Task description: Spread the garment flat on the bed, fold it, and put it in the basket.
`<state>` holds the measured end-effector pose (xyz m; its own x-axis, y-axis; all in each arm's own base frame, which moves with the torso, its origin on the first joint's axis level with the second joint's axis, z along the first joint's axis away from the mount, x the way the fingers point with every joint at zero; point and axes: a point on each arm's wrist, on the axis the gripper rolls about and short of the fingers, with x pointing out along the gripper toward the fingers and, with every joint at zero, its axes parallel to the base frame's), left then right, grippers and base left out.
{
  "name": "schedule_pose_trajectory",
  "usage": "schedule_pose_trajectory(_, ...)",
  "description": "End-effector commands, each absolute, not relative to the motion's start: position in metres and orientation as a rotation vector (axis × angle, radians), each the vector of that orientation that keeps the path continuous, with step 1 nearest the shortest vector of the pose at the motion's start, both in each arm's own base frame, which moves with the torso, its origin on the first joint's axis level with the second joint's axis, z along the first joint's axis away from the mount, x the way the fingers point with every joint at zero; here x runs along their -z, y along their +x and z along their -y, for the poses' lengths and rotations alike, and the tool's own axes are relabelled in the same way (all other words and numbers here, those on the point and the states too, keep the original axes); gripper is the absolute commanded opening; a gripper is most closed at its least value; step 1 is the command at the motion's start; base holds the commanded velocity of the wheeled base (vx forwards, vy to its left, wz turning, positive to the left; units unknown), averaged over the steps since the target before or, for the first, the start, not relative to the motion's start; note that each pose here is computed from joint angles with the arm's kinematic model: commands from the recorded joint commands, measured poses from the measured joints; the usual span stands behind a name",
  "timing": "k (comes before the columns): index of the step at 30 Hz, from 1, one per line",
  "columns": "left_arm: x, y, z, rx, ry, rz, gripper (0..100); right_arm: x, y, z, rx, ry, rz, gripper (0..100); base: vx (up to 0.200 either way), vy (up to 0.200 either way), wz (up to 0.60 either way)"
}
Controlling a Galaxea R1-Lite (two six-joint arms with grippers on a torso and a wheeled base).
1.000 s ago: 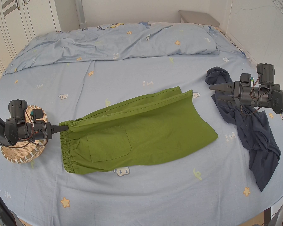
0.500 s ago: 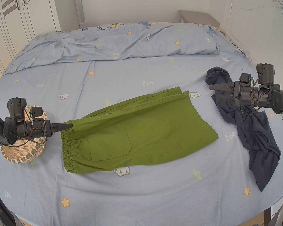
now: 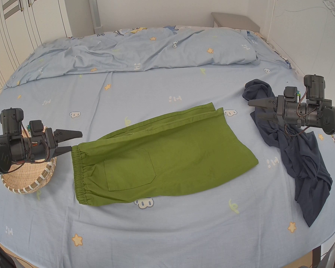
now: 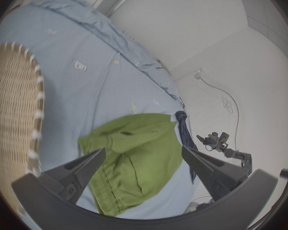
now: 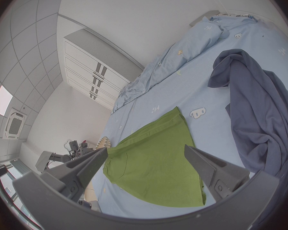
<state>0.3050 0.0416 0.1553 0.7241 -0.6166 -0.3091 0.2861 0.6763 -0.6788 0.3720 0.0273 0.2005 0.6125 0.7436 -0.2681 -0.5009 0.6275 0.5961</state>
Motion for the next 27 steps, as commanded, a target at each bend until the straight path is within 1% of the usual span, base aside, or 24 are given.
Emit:
schedule_pose_trajectory(1,-0.141,0.265,-0.022,0.506,-0.761,-0.666,100,-0.204,0.37,-0.027,-0.754,0.5,-0.526,100,0.0,0.0,0.0)
schedule_pose_trajectory(4,-0.133,0.258,-0.021,0.466,-0.866,-0.725,100,-0.209,0.366,-0.027,-0.758,0.496,-0.515,100,0.0,0.0,0.0)
schedule_pose_trajectory(7,-0.125,0.251,-0.02,0.446,-0.905,-0.755,100,-0.21,0.364,-0.027,-0.759,0.495,-0.512,100,0.0,0.0,0.0)
schedule_pose_trajectory(13,-0.12,0.25,-0.021,0.427,-0.897,-0.747,100,-0.21,0.362,-0.028,-0.761,0.495,-0.515,100,0.0,0.0,0.0)
schedule_pose_trajectory(19,-0.11,0.262,-0.025,0.349,-0.846,-0.719,100,-0.209,0.361,-0.029,-0.762,0.496,-0.518,100,0.0,0.0,0.0)
schedule_pose_trajectory(27,-0.089,0.273,-0.027,0.331,-0.815,-0.759,100,-0.208,0.362,-0.03,-0.766,0.495,-0.523,100,0.0,0.0,0.0)
